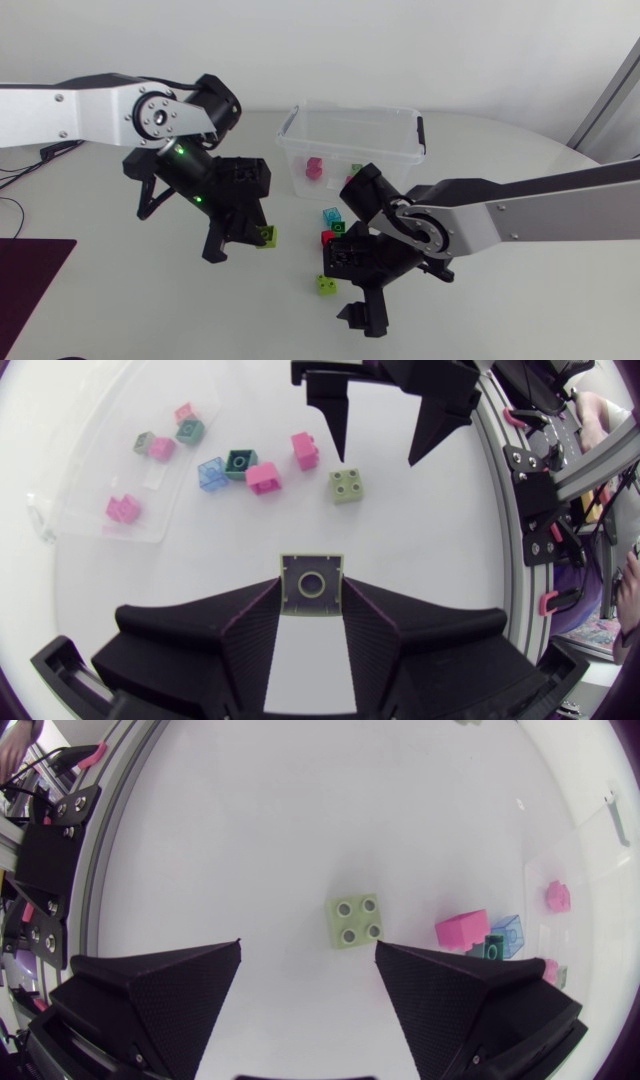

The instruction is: Pick up the duplo bricks and place them in the container

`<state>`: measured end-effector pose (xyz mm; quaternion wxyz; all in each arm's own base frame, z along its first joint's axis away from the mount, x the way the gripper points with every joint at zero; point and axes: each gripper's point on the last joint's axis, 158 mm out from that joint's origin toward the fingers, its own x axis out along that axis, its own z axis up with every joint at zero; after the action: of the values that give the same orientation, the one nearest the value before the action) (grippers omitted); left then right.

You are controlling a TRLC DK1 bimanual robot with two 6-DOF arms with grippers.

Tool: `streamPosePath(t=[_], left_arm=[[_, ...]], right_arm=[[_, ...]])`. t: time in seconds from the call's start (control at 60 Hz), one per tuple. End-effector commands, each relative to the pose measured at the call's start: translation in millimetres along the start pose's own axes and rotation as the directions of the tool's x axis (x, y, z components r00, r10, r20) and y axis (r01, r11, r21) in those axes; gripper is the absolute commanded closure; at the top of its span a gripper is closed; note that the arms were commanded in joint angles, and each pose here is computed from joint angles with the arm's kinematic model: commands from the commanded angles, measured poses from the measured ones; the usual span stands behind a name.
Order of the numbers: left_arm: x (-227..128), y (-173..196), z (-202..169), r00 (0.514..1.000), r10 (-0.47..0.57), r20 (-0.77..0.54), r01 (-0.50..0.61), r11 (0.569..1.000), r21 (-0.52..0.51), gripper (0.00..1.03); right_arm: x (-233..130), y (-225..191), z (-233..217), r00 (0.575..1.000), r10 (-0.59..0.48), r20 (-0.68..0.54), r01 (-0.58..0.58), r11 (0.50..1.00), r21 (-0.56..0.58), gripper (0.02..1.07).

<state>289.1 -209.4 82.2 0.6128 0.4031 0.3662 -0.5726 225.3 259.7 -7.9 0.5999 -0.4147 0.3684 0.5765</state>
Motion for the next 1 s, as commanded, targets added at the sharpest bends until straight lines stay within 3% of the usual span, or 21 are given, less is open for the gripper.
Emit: streamPosePath(t=[0.0, 0.233, 0.5, 0.633, 0.683, 0.8, 0.983], left_arm=[[-19, 12, 11, 0.998, 0.042, 0.046, -0.041, 0.999, -0.014, 0.86], [-52, 46, 47, 0.974, 0.14, 0.18, -0.124, 0.987, -0.097, 0.86], [-85, 101, 80, 0.881, 0.348, 0.32, -0.278, 0.929, -0.245, 0.86], [-95, 128, 88, 0.831, 0.422, 0.362, -0.313, 0.894, -0.321, 0.86], [-100, 137, 90, 0.814, 0.444, 0.374, -0.32, 0.88, -0.351, 0.86], [-107, 159, 94, 0.778, 0.488, 0.394, -0.323, 0.85, -0.416, 0.86], [-99, 185, 98, 0.76, 0.51, 0.404, -0.296, 0.824, -0.482, 0.85]], right_arm=[[4, -4, 4, 1.0, 0.014, -0.015, -0.015, 0.999, -0.033, 0.1], [17, -16, 3, 0.997, 0.04, -0.067, -0.044, 0.998, -0.052, 0.12], [32, -24, -1, 0.991, 0.071, -0.111, -0.078, 0.995, -0.056, 0.18], [41, -24, -7, 0.988, 0.089, -0.127, -0.097, 0.994, -0.051, 0.33], [44, -23, -9, 0.986, 0.096, -0.133, -0.103, 0.993, -0.049, 0.45], [42, -22, -10, 0.988, 0.094, -0.125, -0.1, 0.994, -0.044, 0.88], [27, -16, -15, 0.991, 0.08, -0.11, -0.082, 0.996, -0.02, 0.89]])
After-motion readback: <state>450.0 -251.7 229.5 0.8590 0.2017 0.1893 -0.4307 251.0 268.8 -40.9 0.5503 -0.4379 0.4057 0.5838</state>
